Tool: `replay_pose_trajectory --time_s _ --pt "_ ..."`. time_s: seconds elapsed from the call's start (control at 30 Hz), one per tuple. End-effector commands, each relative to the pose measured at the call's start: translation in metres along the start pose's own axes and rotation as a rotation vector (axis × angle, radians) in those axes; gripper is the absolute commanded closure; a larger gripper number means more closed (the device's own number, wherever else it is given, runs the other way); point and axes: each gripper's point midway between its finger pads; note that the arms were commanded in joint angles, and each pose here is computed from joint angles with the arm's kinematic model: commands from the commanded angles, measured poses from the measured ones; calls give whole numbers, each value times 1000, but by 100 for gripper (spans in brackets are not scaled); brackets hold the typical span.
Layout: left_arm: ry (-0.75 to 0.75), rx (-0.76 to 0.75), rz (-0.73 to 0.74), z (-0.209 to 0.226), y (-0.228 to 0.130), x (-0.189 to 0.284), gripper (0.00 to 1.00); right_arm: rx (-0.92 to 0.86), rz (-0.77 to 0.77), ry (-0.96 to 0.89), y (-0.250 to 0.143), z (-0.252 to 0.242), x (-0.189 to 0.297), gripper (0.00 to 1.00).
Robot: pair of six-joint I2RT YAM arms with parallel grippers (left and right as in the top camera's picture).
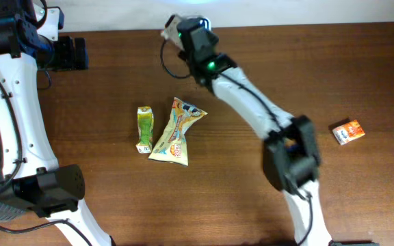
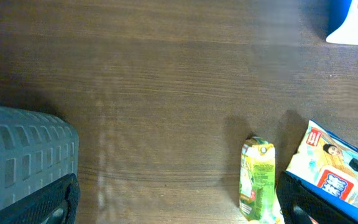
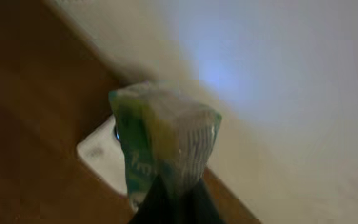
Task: Scan the item barcode
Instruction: 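Lift the green tissue pack with the right gripper to the scanner, then set the green pack down beside the orange pack with right gripper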
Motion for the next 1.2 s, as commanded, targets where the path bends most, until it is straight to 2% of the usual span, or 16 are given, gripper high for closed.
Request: replay_pose_trajectory --time_s 0.0,0.1,0.17,0.27,0.33,0.43,0.63,0.7,0.73,0.8,0.87,0.97,1.03,1.1,1.13,1.17 --pt "-3 -6 -1 2 0 -1 1 -465 -142 193 42 -67 110 96" --pt "-3 -6 -1 2 0 -1 1 -768 21 272 -11 -108 175 96" --pt "-3 -6 -1 2 0 -1 1 -834 169 223 -67 -134 198 96" --pt "-3 -6 -1 2 0 -1 1 -1096 487 105 -181 -165 213 96" --pt "-3 -6 -1 2 0 -1 1 -1302 682 34 -255 -171 213 96" --pt "-3 -6 -1 2 0 -1 1 -1439 834 40 -328 -156 192 96" --pt "-3 -7 -1 2 0 -1 1 -1526 988 57 -416 -110 154 95" --pt "-2 -6 -1 3 0 -1 1 -1532 1008 54 -425 -105 152 85" --pt "-2 -6 -1 3 0 -1 1 -1534 1014 48 -429 -104 153 73" --pt "-3 -7 -1 2 0 -1 1 -1531 1023 48 -432 -105 155 55" --pt "-3 -7 -1 2 0 -1 1 -1508 1005 135 -420 -100 157 43" --pt "-3 -7 -1 2 0 -1 1 -1544 861 436 -354 -96 160 39" --pt "-3 -7 -1 2 0 -1 1 -1488 788 589 -313 -85 160 38" --pt "-3 -6 -1 2 0 -1 1 -1380 803 682 -275 -52 156 37" --pt "-3 -6 -1 2 0 -1 1 -1276 802 747 -245 -20 150 33" --pt "-2 -6 -1 3 0 -1 1 -1193 796 801 -221 10 147 5"
Point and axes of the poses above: each gripper's point midway between its finger pads, its own x axis back along the fingers, its own z axis along the line the jaws close on, y = z × x, and after that the axes turned 2 degrees about x, right-handed
